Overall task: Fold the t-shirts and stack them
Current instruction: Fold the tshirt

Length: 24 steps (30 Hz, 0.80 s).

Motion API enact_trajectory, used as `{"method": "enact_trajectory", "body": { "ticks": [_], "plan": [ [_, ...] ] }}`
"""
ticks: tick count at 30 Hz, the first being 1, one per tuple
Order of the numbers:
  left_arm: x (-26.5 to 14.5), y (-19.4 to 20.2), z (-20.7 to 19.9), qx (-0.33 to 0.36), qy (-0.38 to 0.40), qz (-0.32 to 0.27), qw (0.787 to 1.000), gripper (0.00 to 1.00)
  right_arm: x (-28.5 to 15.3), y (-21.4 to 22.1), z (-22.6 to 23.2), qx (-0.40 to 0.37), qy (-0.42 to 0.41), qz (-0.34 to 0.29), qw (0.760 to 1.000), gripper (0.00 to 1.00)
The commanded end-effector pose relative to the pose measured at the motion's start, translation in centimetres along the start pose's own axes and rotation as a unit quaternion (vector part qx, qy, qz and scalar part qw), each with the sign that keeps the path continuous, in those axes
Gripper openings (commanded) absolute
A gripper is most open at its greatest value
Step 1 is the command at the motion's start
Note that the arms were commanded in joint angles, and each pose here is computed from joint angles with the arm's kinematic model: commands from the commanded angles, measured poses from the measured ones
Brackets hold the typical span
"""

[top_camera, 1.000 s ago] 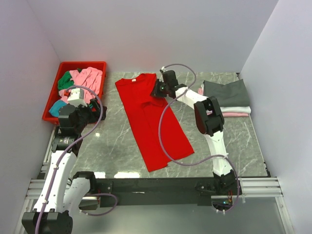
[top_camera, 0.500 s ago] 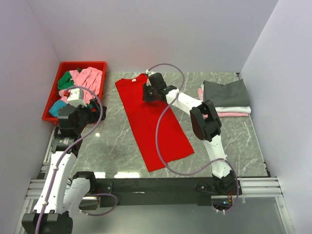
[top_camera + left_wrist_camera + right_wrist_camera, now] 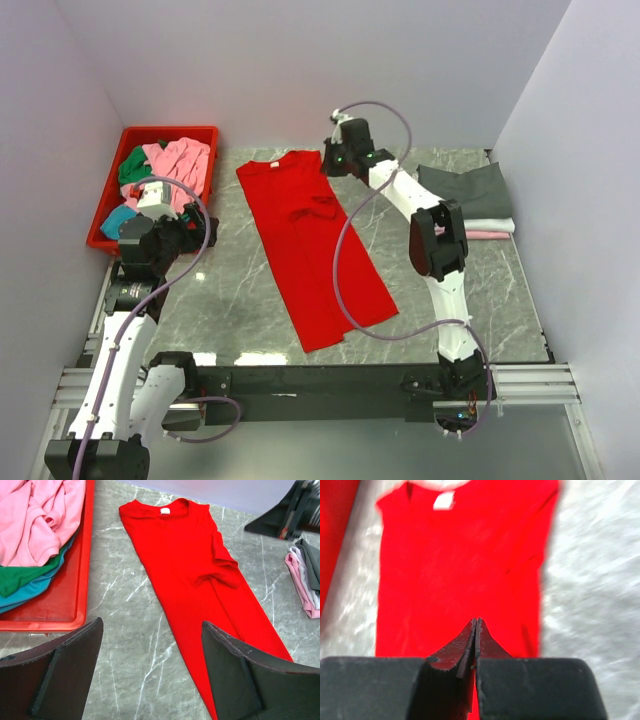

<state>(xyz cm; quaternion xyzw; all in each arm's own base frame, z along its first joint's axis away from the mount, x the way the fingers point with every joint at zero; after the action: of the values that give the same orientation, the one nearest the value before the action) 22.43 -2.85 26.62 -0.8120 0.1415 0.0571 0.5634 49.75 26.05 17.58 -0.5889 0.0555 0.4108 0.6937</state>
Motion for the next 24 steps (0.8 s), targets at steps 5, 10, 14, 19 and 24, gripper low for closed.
{"method": "enact_trajectory", "body": {
  "ticks": [5,10,14,19,24],
  "plan": [
    [-0.2,-0.9,-0.6,0.014,0.021,-0.018,1.0,0.84,3.1,0.7,-0.7,0.012,0.006,0.007,1.0,0.03],
    [-0.1,-0.9,-0.6,0.014,0.024,-0.016,1.0,0.84,5.1,2.1,-1.0,0.024,0.006,0.026,0.999,0.03],
    [0.0,-0.9,-0.6,0.013,0.024,-0.014,1.0,0.84,5.3,2.4,0.0,0.024,-0.007,0.042,0.999,0.03],
    [-0.2,-0.9,-0.6,0.014,0.024,-0.018,0.999,0.84,5.1,3.9,1.1,0.021,-0.016,0.065,0.998,0.03],
    [-0.3,-1.0,-0.6,0.013,0.023,-0.02,0.999,0.84,3.6,2.7,1.7,0.016,-0.024,0.048,0.998,0.03]
  ]
}}
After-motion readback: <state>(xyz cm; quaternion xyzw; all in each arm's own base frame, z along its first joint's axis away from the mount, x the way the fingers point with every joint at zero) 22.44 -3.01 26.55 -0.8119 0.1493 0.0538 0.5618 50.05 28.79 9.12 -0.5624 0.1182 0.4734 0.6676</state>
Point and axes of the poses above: each gripper's point midway between its finger pads, its own x axis out along the fingers, its own z axis along the line the jaws close on, y = z × x, the point moved 8 cm from there along -x, back along the fingers, and after that the axes turned 2 degrees about -x, right-handed, at the moved point
